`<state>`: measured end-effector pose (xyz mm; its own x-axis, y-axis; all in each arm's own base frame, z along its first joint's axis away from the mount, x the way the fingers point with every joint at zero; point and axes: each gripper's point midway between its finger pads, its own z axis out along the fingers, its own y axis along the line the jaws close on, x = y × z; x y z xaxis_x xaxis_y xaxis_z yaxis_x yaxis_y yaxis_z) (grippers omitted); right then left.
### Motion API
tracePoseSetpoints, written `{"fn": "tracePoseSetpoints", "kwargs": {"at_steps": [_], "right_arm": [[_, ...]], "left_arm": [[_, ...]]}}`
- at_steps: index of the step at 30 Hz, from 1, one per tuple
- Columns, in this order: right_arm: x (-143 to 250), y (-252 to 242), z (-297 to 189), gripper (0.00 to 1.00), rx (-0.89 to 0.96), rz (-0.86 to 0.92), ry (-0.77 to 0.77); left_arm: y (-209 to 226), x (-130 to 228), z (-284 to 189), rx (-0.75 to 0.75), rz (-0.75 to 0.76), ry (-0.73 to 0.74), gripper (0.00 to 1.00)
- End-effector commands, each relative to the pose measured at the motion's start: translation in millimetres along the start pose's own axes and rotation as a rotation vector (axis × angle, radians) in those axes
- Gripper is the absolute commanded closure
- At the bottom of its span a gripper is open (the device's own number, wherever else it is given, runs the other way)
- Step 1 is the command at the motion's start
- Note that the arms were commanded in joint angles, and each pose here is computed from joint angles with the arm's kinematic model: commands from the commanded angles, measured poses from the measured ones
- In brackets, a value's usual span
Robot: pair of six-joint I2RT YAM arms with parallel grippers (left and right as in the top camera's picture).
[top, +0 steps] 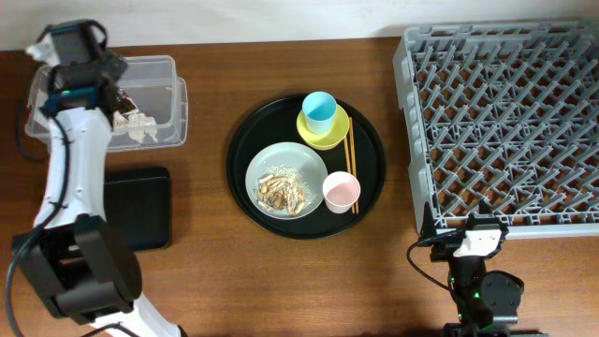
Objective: Sort waste into correct bins and load items into the dishwasher rack
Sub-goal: 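Carry the gold wrapper left and drop it into the clear bin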
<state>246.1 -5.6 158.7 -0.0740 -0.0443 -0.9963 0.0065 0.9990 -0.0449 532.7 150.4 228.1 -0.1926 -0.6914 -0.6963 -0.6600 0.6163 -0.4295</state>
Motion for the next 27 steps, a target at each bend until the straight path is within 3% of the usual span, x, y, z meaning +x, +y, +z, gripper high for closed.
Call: {"fn": "tracePoseSetpoints", "kwargs": {"at_steps": [1, 6, 7, 8, 9, 10, 16, 21, 27], "right_arm": [[2.9, -1.2, 0.3, 0.02, 0.005, 0.008, 0.004], [2.9, -1.2, 0.3, 0.02, 0.005, 0.008, 0.004], [2.9, -1.2, 0.3, 0.02, 0.005, 0.008, 0.004], [2.9, -1.2, 0.3, 0.02, 0.005, 0.008, 0.004], [2.9, -1.2, 0.3, 0.02, 0.005, 0.008, 0.004], [2.9, -1.2, 0.3, 0.02, 0.005, 0.008, 0.004], [2.9, -1.2, 0.3, 0.02, 0.005, 0.008, 0.004], [2.9, -1.2, 0.3, 0.01, 0.005, 0.008, 0.004], [2.9, -1.2, 0.3, 0.02, 0.005, 0.008, 0.004]], "left_arm": [[9.4, 0.0, 6.0, 0.004, -0.178, 0.036, 0.99], [18.6, -2.4, 7.1, -0.017, -0.196, 0.039, 0.97], [18.6, -2.3, 7.1, -0.017, -0.217, 0.039, 0.84], [18.4, -2.1, 7.1, -0.017, -0.222, 0.04, 0.6], [17.3, -2.3, 7.2, -0.011, -0.223, 0.041, 0.27], [17.1, -2.1, 7.1, -0.01, -0.222, 0.042, 0.18], [14.9, -1.9, 1.3, 0.002, -0.146, 0.056, 0.01], [9.5, -7.5, -41.7, 0.034, -0.087, 0.097, 0.01], [15.7, 4.5, -135.8, 0.074, -0.003, 0.232, 0.02]]}}
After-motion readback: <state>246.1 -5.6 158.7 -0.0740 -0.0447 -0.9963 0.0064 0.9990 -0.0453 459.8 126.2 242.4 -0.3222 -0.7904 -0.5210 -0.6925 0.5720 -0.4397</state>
